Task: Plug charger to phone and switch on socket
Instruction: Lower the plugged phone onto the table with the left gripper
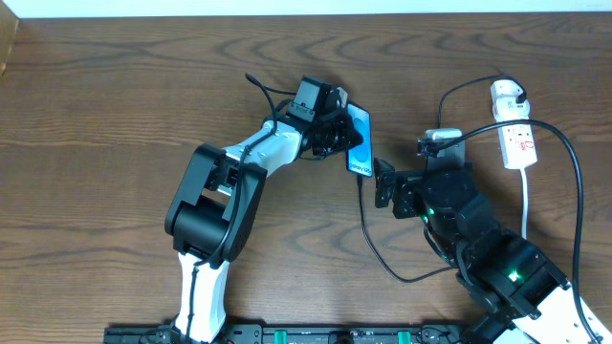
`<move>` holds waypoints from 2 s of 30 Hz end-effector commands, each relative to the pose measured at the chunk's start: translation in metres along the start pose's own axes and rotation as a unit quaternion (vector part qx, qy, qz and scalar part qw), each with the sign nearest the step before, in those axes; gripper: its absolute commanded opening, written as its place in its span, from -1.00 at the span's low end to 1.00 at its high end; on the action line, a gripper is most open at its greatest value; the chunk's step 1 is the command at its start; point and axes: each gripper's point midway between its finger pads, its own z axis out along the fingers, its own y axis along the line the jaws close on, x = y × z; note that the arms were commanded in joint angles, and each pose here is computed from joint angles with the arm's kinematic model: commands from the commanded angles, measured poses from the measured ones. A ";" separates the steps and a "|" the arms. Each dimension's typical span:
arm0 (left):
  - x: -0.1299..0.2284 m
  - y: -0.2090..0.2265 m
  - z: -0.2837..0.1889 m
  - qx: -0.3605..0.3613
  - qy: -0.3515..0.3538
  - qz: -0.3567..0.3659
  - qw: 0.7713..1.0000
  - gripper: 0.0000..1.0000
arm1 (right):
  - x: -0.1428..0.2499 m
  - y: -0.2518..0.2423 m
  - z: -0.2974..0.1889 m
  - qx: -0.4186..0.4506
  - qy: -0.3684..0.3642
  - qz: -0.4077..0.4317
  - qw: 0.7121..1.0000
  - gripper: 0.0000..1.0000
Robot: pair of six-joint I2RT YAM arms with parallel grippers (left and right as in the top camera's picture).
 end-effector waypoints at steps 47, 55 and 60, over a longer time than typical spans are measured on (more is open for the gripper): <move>0.024 0.073 0.000 -0.165 0.013 -0.041 0.985 0.40 | -0.002 0.001 -0.001 -0.004 0.002 0.007 1.000 0.99; 0.024 0.074 0.000 -0.164 0.013 -0.041 0.985 0.40 | 0.003 -0.001 -0.002 0.000 0.011 0.003 1.000 0.98; 0.018 0.075 -0.004 -0.162 0.013 0.002 0.987 0.57 | 0.010 -0.005 -0.002 0.008 0.026 -0.003 1.000 0.98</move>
